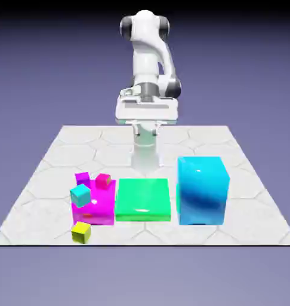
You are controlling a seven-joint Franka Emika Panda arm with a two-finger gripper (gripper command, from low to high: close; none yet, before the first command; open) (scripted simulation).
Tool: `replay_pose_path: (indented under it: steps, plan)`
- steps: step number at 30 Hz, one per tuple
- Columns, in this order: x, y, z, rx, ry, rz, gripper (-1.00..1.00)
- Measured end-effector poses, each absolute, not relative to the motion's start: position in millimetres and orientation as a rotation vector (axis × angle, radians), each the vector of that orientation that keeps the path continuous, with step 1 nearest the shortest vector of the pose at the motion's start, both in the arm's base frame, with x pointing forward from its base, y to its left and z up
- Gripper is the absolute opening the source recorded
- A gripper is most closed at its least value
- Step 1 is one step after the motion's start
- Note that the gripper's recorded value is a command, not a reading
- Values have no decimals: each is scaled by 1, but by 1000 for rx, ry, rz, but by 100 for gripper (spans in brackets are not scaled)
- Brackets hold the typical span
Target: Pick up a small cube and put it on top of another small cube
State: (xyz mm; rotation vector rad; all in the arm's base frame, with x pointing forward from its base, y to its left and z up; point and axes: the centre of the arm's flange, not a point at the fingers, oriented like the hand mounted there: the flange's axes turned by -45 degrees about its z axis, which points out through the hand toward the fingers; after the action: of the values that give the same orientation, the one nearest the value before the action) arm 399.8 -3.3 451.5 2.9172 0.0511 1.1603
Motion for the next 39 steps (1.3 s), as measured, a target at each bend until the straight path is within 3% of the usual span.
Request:
replay_pose_path:
  steps: [16,32,35,36,39]
  plan:
    - [501,-124,317,3168,-320,404,0]
    - [530,-231,194,3113,-502,-142,0]
    - [528,-230,140,3112,-500,-141,0]
    - [526,-230,125,3113,-502,-142,-100]
    - [528,-230,143,3113,-500,-140,-100]
